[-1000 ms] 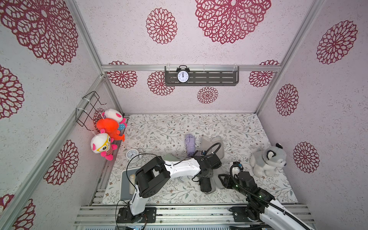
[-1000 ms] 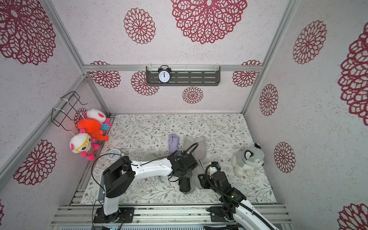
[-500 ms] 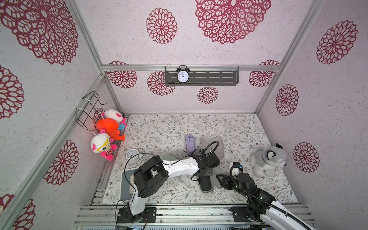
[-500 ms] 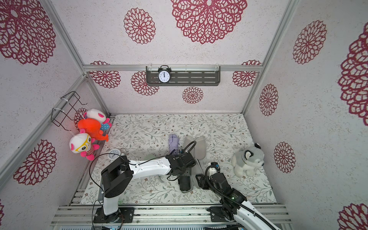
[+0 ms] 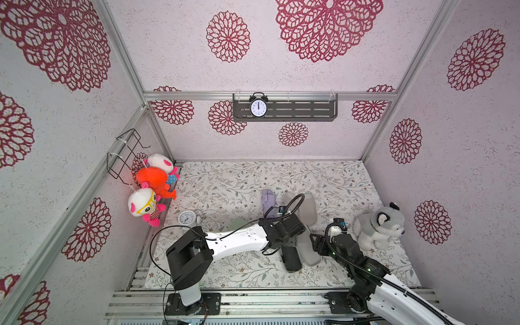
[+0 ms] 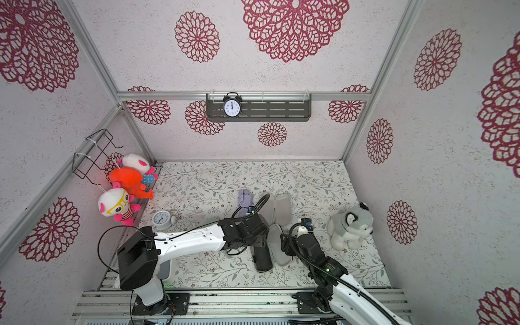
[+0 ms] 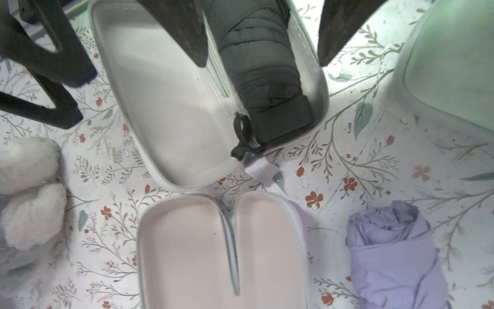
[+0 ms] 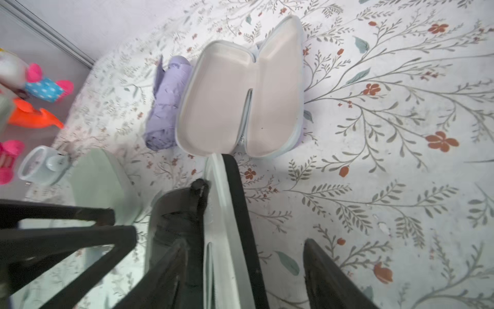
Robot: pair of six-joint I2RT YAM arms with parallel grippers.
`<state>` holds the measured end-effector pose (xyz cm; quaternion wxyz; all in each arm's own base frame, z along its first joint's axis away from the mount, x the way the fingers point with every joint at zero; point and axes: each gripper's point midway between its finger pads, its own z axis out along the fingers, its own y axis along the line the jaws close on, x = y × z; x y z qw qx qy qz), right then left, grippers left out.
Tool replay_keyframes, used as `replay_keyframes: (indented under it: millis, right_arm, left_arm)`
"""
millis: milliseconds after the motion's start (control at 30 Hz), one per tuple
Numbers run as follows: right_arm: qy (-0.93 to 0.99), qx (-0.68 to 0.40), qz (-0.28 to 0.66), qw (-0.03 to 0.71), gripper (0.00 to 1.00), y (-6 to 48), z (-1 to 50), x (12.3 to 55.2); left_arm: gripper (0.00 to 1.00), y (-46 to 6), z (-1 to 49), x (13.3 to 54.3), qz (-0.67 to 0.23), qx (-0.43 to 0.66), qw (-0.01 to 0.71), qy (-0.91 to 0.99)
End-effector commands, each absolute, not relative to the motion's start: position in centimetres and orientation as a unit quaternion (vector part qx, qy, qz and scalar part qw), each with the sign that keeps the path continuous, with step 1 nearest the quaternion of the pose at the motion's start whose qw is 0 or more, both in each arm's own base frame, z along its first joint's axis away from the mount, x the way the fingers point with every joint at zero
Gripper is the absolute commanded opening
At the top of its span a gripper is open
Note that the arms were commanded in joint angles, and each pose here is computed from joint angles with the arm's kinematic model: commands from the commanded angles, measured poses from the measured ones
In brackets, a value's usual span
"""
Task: Put umbrellas into zippered umbrella sleeves
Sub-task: Place the umbrella in the umbrella sleeve, then close the umbrella sleeve at the center of the board.
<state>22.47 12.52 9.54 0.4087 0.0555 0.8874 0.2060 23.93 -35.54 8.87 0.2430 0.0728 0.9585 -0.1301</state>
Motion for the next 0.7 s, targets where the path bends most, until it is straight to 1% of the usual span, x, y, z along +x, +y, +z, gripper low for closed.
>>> replay_keyframes:
  millis: [0, 33, 133, 200, 267, 300, 400, 467, 667]
  right_arm:
    - [0.868, 0.05, 0.223, 0.441, 0.65, 12.5, 11.8, 24.4]
    - [0.866, 0.061, 0.217, 0.447, 0.63, 11.7, 12.0, 24.8]
    - [0.863, 0.091, 0.189, 0.459, 0.59, 9.3, 12.3, 25.7]
    - [0.864, 0.103, 0.179, 0.459, 0.53, 8.3, 11.8, 26.0]
    - [0.874, 0.103, 0.174, 0.442, 0.45, 8.2, 10.7, 26.4]
    - [0.88, 0.098, 0.181, 0.429, 0.42, 8.6, 10.0, 26.5]
    - [0.889, 0.072, 0.223, 0.393, 0.35, 10.8, 7.8, 26.4]
    - [0.885, 0.052, 0.259, 0.382, 0.31, 12.3, 7.4, 26.3]
    - [0.878, 0.003, 0.312, 0.363, 0.3, 15.8, 7.7, 26.5]
  left_arm:
    - [0.51, -34.3, 9.8, 26.7, -0.101, 0.084, 0.289, 0.948]
    - [0.46, -34.3, 10.0, 26.8, -0.099, 0.088, 0.295, 0.946]
    - [0.44, -34.2, 9.0, 25.5, -0.096, 0.101, 0.292, 0.946]
    - [0.34, -33.4, 8.2, 24.8, -0.088, 0.104, 0.284, 0.949]
    - [0.29, -32.7, 7.9, 24.5, -0.093, 0.099, 0.289, 0.948]
    - [0.27, -32.5, 7.7, 24.3, -0.102, 0.095, 0.29, 0.947]
    - [0.26, -32.3, 6.8, 24.1, -0.117, 0.095, 0.283, 0.947]
    - [0.26, -32.9, 6.1, 23.9, -0.13, 0.099, 0.277, 0.947]
    - [0.2, -33.7, 4.0, 24.0, -0.132, 0.107, 0.255, 0.952]
